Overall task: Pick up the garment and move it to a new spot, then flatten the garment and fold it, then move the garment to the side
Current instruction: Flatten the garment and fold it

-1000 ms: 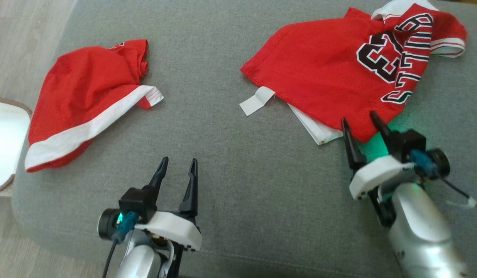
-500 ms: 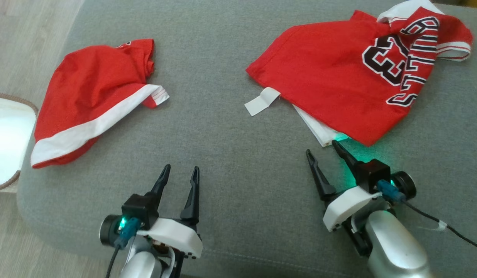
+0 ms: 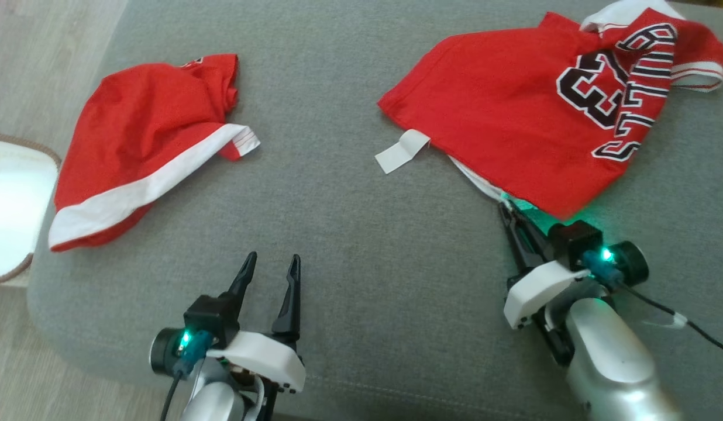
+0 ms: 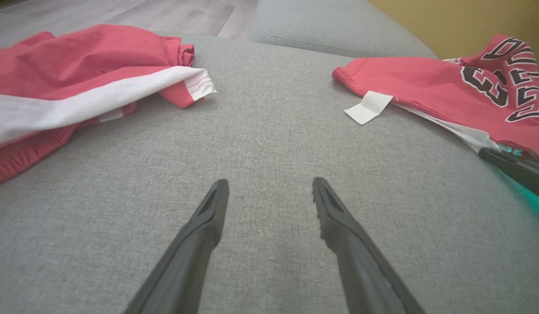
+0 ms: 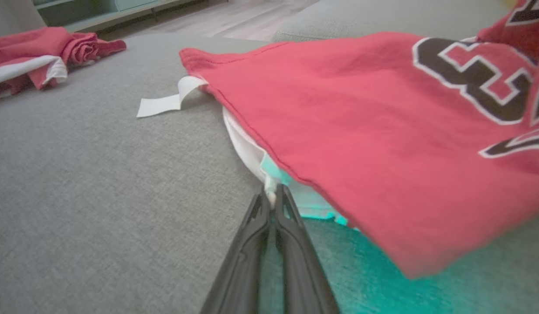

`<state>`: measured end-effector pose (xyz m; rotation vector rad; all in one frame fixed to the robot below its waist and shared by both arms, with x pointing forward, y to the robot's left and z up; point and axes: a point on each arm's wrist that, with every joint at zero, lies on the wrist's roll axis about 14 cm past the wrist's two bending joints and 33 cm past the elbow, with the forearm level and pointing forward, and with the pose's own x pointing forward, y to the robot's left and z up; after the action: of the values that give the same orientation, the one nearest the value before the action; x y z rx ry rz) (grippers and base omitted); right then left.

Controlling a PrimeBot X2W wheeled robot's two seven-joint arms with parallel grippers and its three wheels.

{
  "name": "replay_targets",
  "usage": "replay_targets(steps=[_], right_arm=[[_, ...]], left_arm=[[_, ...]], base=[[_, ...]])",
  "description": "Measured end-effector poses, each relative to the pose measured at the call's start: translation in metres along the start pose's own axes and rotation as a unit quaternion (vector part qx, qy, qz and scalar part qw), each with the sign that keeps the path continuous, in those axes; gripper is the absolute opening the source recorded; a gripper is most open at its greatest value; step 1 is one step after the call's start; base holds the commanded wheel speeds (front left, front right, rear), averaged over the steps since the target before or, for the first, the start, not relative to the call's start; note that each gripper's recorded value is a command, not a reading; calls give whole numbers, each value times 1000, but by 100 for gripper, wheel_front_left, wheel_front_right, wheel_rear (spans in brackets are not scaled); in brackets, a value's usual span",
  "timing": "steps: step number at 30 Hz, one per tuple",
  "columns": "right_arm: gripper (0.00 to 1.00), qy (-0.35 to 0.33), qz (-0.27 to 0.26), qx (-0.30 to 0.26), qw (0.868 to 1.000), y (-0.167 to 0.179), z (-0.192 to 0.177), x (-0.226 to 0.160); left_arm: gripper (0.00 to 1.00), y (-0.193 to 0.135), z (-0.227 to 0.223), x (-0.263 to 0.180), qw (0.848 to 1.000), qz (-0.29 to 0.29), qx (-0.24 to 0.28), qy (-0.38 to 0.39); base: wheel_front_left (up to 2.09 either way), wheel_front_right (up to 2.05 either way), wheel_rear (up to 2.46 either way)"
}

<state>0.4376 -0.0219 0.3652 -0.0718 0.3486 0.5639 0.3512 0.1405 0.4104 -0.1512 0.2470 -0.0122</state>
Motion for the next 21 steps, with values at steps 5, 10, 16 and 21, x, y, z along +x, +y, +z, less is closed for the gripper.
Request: replay_targets(steps=[5, 10, 16, 21], right_arm=[[0, -17, -52, -7, 998, -37, 7, -19], [0, -21, -153, -67, 986, -125, 13, -76], [0, -82, -224, -104, 966, -175, 63, -110], [100, -57, -245, -52, 966, -173, 38, -121]], left_arm=[[100, -9, 4, 4, 1000, -16, 0, -6], [100, -30, 8, 10, 999, -52, 0, -12], [100, -53, 14, 17, 996, -88, 2, -22], [100, -71, 12, 19, 993, -118, 1, -17]], base=[[0, 0, 0], [0, 0, 0], [0, 0, 0], [0, 0, 0]])
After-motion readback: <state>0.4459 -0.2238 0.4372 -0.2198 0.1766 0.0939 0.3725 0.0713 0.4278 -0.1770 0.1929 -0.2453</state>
